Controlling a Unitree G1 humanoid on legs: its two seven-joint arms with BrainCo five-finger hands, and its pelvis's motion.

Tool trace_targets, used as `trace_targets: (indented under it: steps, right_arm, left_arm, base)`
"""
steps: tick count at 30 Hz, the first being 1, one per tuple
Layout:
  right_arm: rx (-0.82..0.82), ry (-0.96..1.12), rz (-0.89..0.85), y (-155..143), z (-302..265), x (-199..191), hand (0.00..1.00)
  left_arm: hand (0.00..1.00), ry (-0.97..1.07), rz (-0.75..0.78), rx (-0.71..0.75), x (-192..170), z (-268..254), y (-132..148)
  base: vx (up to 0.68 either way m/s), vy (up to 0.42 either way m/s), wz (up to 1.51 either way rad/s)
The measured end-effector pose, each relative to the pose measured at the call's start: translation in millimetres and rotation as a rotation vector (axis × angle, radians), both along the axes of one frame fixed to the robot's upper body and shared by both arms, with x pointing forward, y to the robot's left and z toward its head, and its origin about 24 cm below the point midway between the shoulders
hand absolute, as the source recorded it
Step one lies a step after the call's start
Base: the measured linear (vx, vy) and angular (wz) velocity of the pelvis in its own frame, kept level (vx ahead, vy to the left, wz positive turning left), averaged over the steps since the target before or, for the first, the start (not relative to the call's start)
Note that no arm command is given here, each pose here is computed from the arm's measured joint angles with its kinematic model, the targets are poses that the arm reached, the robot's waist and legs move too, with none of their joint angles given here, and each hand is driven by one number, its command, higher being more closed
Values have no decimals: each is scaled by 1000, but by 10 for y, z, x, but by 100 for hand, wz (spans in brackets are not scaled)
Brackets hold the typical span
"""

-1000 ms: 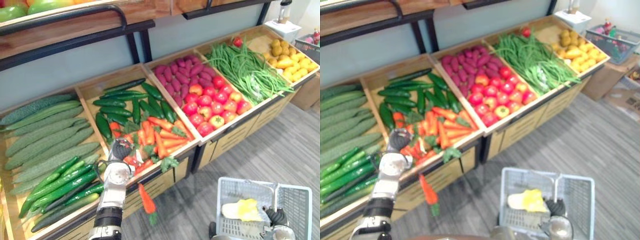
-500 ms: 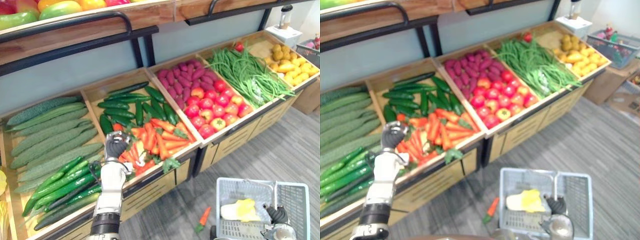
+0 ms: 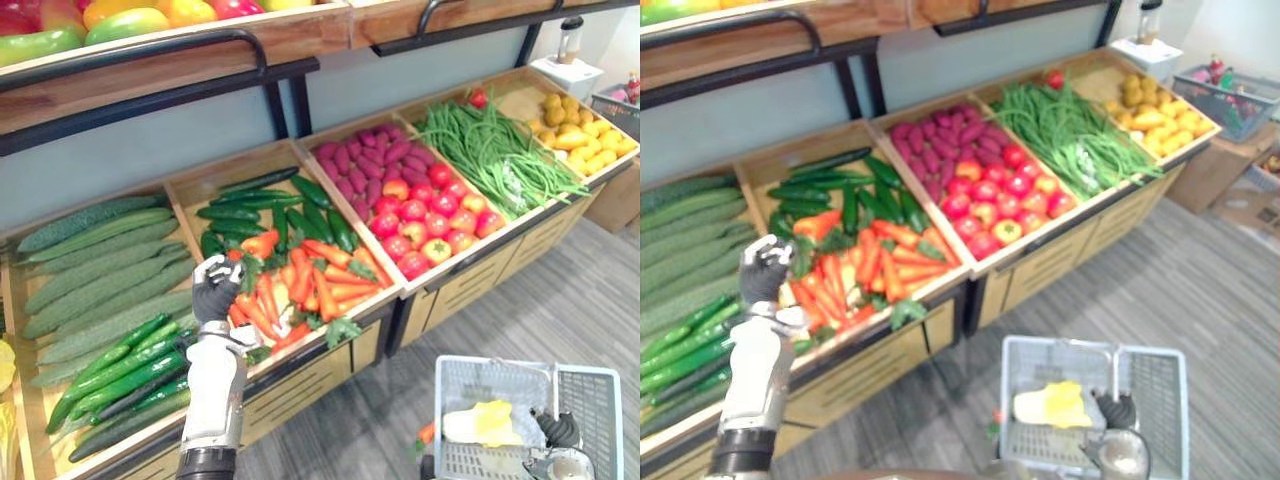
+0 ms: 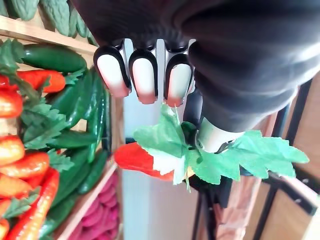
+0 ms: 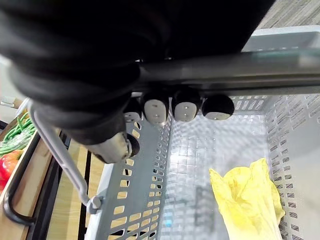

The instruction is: Pick vegetable in the basket

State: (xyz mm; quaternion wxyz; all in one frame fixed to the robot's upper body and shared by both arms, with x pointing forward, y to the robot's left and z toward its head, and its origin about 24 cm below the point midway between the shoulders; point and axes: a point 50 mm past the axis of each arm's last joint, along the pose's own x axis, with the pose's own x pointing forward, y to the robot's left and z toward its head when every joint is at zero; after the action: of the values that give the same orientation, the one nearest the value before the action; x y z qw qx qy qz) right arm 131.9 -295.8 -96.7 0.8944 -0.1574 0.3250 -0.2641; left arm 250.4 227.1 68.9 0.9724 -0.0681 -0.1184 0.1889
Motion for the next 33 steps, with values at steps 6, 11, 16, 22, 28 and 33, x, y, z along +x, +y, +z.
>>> trace_targets:
  steps: [6,11,16,22,28,33]
  right_arm:
    - [-20,8,18,-4,9,16,100]
    - [-38,12,45,-12,28,50,100]
    - [-47,16,65,-8,33,66,100]
    - [-72,17,73,-15,48,86,100]
    - [-79,16,67,-19,51,85,100]
    - [-93,23,82,-15,53,90,100]
  left_arm:
    - [100,-24,5,-115,-86,-46,9]
    - [100,-21,-49,-335,-150,-194,-12]
    - [100,11,-178,-432,-173,-310,-241]
    - [100,26,-314,-467,-164,-346,-475]
    - [100,23,-323,-465,-164,-344,-481]
    - [100,30,-359,-467,-163,-351,-557]
  base:
    - [-2,-1,6]
    - [-18,0,5]
    - [-10,-6,12]
    - [-1,-2,1]
    - [0,0,0]
    - [0,0,0]
